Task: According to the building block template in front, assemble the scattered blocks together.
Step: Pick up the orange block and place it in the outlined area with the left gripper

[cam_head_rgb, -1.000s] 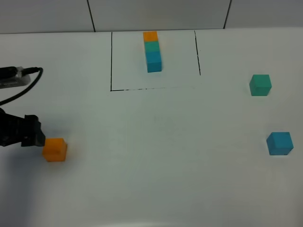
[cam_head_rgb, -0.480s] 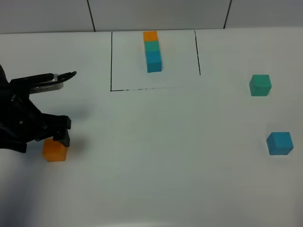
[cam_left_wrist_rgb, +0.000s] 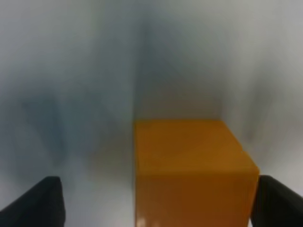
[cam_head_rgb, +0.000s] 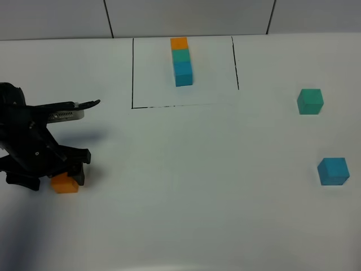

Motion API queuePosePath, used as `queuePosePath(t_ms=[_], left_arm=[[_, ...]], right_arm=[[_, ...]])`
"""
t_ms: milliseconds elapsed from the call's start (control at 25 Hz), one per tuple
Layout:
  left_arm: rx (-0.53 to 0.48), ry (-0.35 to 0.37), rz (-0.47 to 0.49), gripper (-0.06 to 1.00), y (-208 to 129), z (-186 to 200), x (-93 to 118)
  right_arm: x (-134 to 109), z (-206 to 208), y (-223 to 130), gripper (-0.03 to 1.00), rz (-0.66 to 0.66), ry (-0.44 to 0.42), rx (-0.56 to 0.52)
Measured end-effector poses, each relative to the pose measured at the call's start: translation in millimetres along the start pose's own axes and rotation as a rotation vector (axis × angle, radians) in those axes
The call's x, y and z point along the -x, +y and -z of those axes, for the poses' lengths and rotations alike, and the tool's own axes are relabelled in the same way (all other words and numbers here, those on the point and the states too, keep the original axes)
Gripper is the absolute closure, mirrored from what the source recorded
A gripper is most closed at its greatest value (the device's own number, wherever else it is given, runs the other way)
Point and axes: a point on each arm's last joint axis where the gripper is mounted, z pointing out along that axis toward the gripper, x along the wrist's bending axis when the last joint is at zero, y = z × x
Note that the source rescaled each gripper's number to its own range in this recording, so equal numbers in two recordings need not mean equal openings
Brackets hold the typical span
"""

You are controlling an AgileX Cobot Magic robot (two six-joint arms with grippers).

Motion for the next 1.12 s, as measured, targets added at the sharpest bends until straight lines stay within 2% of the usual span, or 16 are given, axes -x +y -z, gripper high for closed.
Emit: queuePosePath(t_ms=[120,200,320,360,400,560,680,760,920,1120], left_arm=[[0.002,0.0,0.0,0.31,1.1,-2.8,0.0],[0.005,0.0,-0.002,0.41,1.4,-3.1,0.1],[0.006,0.0,-0.003,0.73,1.5,-3.1,0.1],[0.008,-0.001,-0.002,0.89,2.1,-2.7,0.3],[0.009,-0.002,-0.004,0.94,2.8,-2.0,0.5],[0.008,-0.003,-0.059,0.94,11.9,9.4,6.4],[0.028,-0.01,-0.178,0.94,24.2,27.2,22.0],[0.056,-0.017,-0.296,0.94,33.2,43.3,38.0],[0.091,-0.023,-0.598,0.94,47.6,73.7,80.9],[0.044,-0.02,-0.923,0.94,64.8,91.0,142.1]], right_arm=[[0.0,0.0,0.0,0.26,0.0,0.0,0.0],[0.0,0.0,0.0,0.26,0.0,0.0,0.0],[0.0,0.0,0.0,0.26,0.0,0.0,0.0],[0.0,0.0,0.0,0.26,0.0,0.0,0.0],[0.0,0.0,0.0,0.26,0.0,0.0,0.0],[0.0,0.0,0.0,0.26,0.0,0.0,0.0],[0.0,-0.2,-0.2,0.26,0.0,0.0,-0.001],[0.0,-0.2,-0.1,0.26,0.0,0.0,0.0],[0.0,-0.2,-0.1,0.26,0.0,0.0,0.0],[0.0,-0.2,-0.1,0.26,0.0,0.0,0.0]])
